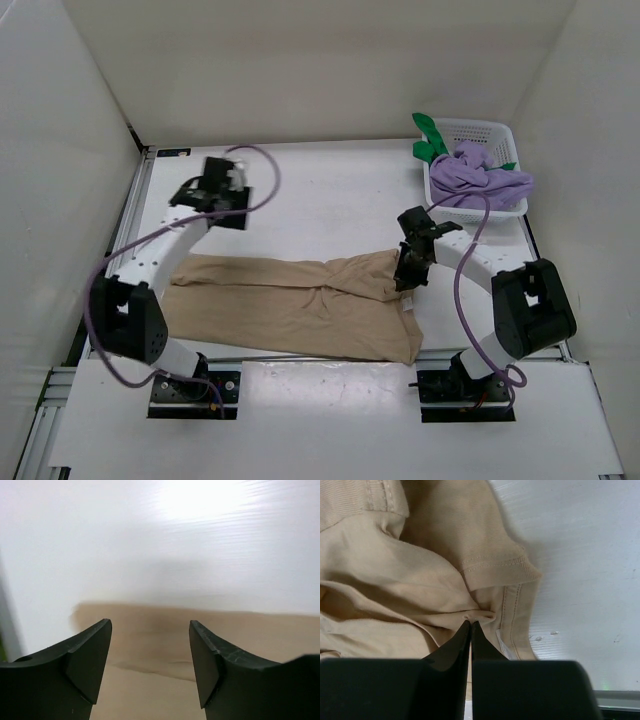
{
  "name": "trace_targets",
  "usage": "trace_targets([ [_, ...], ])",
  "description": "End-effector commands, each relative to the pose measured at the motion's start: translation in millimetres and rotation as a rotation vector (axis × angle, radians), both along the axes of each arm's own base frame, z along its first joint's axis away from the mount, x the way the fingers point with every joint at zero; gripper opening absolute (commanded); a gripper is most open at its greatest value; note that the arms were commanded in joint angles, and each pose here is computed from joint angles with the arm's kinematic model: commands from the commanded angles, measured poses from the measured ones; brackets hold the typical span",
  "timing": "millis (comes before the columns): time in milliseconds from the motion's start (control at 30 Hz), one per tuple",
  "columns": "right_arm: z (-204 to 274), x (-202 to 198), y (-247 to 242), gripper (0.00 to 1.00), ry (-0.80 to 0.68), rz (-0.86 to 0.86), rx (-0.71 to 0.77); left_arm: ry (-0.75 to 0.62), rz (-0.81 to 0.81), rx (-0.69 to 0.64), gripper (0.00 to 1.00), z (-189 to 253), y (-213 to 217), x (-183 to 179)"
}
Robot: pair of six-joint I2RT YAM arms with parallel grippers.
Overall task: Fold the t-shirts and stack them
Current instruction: Fold the other side of the tshirt into a rectangle
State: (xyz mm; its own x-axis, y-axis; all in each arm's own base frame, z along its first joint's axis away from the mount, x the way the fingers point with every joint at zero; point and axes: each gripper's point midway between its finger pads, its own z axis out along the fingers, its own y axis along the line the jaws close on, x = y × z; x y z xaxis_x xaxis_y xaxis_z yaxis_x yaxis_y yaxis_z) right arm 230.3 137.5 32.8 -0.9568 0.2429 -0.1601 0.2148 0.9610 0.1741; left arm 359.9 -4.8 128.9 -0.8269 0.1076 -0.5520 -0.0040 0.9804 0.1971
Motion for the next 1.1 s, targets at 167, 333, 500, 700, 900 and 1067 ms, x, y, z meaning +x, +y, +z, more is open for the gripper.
trace_targets([
  [167,-1.9,5.3,10.1,0.0,0.023,-0.09,0.094,0.286,-0.844,-0.476,0.75,16.2,-296.2,-81.7],
  [333,-2.1,5.6,10.6,0.0,0.04,-0.128,0.127,0.364,-0.934,-0.526,0.73,-17.7,-363.0,-66.2],
  [500,0.3,4.7,10.6,0.0,0.046,-0.165,0.183,0.373,-0.948,-0.531,0.71,-36.2,-380.5,-56.6],
  [700,-2.1,5.2,7.8,0.0,0.051,-0.164,0.178,0.45,-0.957,-0.479,0.66,-73.4,-389.7,-73.9],
  [900,-4.5,4.3,7.2,0.0,0.057,-0.156,0.173,0.472,-0.991,-0.511,0.51,-70.5,-398.4,-86.8],
  [1067,-2.2,7.2,7.9,0.0,0.047,-0.147,0.175,0.488,-0.978,-0.474,0.17,-72.7,-392.2,-91.9],
])
